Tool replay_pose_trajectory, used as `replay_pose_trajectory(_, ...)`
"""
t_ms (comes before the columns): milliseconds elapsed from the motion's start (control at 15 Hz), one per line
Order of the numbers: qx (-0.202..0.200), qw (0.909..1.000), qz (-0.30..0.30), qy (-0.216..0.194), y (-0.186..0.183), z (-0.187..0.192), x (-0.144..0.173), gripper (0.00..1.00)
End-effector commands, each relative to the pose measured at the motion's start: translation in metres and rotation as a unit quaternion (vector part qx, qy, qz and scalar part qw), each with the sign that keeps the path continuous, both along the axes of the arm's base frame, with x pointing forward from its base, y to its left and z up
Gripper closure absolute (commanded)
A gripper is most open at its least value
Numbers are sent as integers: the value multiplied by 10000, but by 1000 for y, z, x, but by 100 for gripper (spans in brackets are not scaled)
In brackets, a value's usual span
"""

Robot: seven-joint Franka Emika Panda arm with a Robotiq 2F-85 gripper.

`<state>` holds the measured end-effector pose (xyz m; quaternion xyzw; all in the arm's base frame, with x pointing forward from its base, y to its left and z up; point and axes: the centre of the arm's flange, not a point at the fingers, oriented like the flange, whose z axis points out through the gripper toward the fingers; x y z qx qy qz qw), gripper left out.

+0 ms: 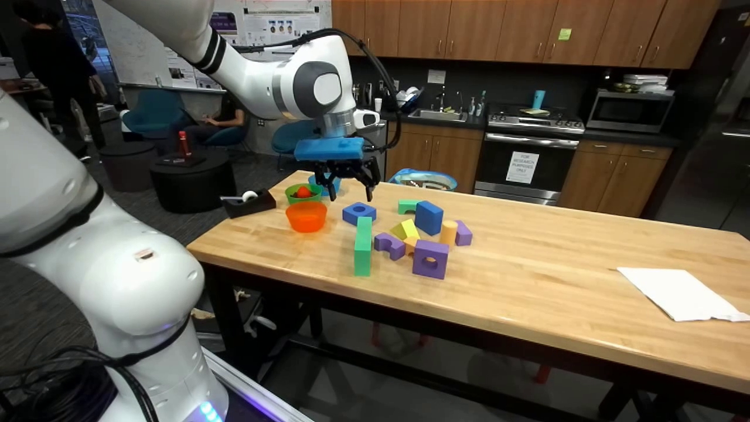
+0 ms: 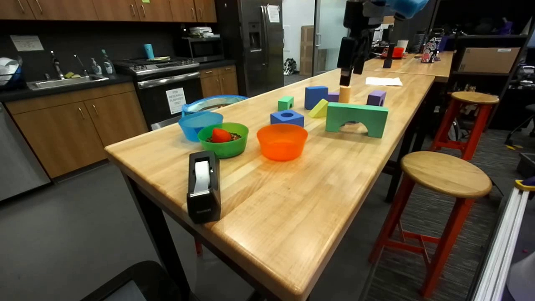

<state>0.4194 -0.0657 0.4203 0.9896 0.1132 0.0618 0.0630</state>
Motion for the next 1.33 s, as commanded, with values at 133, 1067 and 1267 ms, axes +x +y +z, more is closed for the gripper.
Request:
replay_pose_trajectory(133,93,9997,202,47,-59,-9,18,0)
replay_pose_trajectory(1067,-134,9989,99,434,-97,-51,20,0)
replay_pose_trajectory(1267,-95,9947,-882,517,-99,-53,22,0)
